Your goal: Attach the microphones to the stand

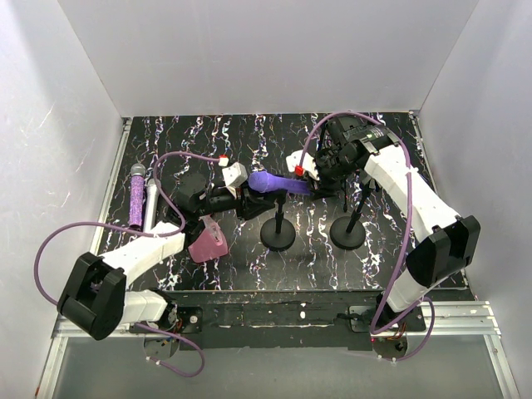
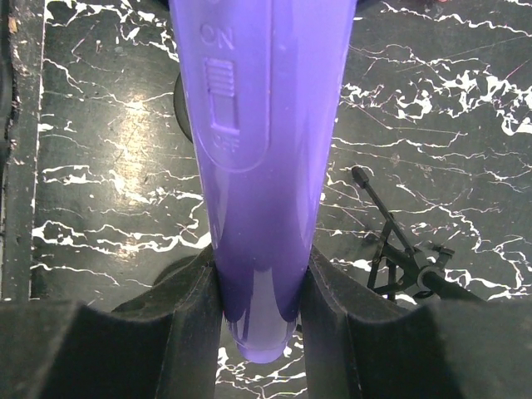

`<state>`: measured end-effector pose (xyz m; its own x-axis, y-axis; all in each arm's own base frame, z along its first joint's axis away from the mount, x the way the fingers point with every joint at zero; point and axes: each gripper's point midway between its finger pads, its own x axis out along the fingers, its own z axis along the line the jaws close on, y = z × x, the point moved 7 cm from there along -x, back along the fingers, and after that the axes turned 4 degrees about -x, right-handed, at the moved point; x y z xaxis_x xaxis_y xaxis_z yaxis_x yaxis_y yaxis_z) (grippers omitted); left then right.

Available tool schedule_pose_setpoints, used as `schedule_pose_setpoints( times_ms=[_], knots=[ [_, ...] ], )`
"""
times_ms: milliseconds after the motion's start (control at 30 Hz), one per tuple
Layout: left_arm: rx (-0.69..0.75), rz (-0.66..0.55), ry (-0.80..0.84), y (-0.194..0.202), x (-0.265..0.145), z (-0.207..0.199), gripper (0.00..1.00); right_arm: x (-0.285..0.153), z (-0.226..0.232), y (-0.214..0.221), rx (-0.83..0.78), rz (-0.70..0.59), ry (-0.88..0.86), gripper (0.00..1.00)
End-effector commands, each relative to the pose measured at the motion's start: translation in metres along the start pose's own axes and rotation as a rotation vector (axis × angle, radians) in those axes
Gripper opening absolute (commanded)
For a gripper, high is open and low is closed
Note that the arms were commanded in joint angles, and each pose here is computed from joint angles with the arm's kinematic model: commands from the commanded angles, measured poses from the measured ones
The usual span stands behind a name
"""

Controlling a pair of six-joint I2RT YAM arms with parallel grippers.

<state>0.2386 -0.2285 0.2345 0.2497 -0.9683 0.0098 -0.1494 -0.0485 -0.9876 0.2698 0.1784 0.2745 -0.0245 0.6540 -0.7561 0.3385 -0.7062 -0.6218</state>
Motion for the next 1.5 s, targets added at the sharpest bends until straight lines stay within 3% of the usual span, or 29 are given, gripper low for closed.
schedule_pose_setpoints(
  times_ms=[0,167,300,367,567,767,900,1133,1467],
  knots=[
    [0.051,-0.057,-0.041,-0.022,-0.007,-0.003,0.4,-0.013,0.0,-0.017,-0.022,-0.033,0.036,0.02],
    [0.046,-0.052,-0.054,-0.024,-0.01,-0.005,0.7,-0.017,0.003,-0.021,-0.013,-0.045,0.047,0.1],
    [0.055,-0.056,-0.075,-0.026,-0.015,-0.006,0.85,-0.02,0.004,-0.023,0.011,-0.048,0.061,0.25],
    [0.059,-0.048,-0.085,-0.025,-0.017,-0.007,0.89,-0.022,0.005,-0.025,0.022,-0.059,0.073,0.38],
    [0.066,-0.013,-0.104,-0.02,-0.021,-0.006,0.89,-0.027,0.004,-0.035,0.021,-0.11,0.098,0.65],
    [0.077,0.001,-0.14,-0.018,-0.025,-0.004,0.9,-0.032,0.0,-0.045,0.045,-0.164,0.102,0.73],
    [0.111,0.012,-0.159,-0.02,-0.029,-0.004,0.98,-0.045,0.001,-0.059,0.071,-0.257,0.097,0.76],
    [0.16,0.022,-0.201,-0.035,-0.044,-0.015,0.98,-0.05,0.009,-0.085,0.055,-0.439,0.034,0.83],
    [0.142,0.087,-0.374,-0.056,-0.085,-0.037,0.98,-0.032,-0.02,-0.105,0.028,-0.439,0.034,0.86]
  ],
)
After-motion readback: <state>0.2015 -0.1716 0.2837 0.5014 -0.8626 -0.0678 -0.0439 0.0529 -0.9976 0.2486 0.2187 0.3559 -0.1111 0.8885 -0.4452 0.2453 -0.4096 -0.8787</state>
